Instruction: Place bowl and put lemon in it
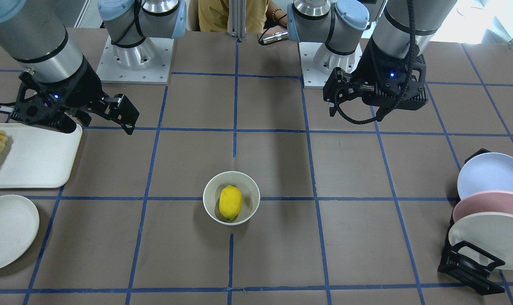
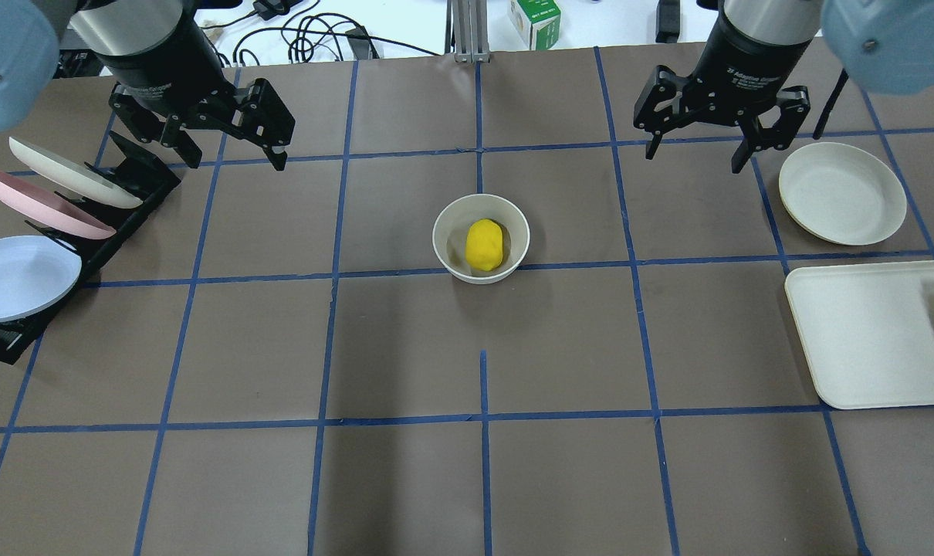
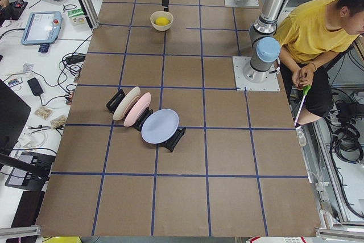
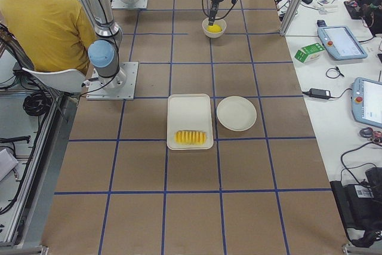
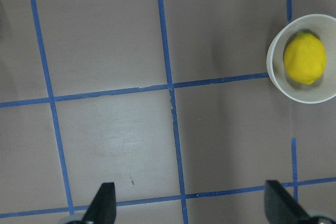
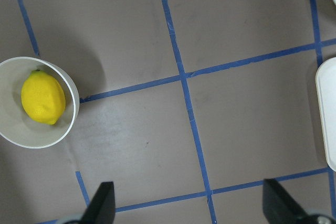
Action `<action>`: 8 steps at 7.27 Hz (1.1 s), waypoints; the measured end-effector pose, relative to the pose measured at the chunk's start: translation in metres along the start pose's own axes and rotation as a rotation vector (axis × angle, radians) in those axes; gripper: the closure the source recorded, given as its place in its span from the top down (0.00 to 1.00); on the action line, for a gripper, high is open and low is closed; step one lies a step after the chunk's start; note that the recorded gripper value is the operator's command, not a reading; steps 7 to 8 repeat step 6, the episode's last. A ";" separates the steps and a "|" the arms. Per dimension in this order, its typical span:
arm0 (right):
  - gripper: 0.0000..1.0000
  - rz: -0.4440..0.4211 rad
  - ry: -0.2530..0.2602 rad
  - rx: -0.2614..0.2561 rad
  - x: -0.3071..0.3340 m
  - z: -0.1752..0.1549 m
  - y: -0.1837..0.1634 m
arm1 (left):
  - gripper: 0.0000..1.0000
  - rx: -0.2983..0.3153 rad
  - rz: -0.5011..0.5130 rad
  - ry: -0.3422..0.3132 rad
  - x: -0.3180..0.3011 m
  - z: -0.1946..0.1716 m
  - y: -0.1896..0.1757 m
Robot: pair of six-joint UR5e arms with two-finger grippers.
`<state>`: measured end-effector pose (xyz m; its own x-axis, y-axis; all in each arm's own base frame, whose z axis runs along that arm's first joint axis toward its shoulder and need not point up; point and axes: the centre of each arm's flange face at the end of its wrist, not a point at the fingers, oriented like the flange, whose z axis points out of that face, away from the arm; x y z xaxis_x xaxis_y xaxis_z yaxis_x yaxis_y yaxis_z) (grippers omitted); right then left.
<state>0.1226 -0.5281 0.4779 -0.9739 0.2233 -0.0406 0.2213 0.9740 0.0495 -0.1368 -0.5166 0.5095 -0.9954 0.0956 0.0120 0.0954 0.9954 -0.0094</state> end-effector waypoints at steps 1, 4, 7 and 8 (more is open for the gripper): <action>1.00 0.003 0.001 0.012 0.002 -0.008 0.006 | 1.00 0.002 -0.001 0.000 0.000 -0.001 0.000; 1.00 0.004 0.004 0.018 0.003 -0.012 0.009 | 1.00 -0.001 -0.004 0.001 0.000 0.001 -0.002; 1.00 0.003 0.004 0.019 0.002 -0.012 0.009 | 1.00 -0.005 -0.004 0.001 0.000 0.003 -0.002; 1.00 0.003 0.004 0.019 0.002 -0.012 0.009 | 1.00 -0.005 -0.004 0.001 0.000 0.003 -0.002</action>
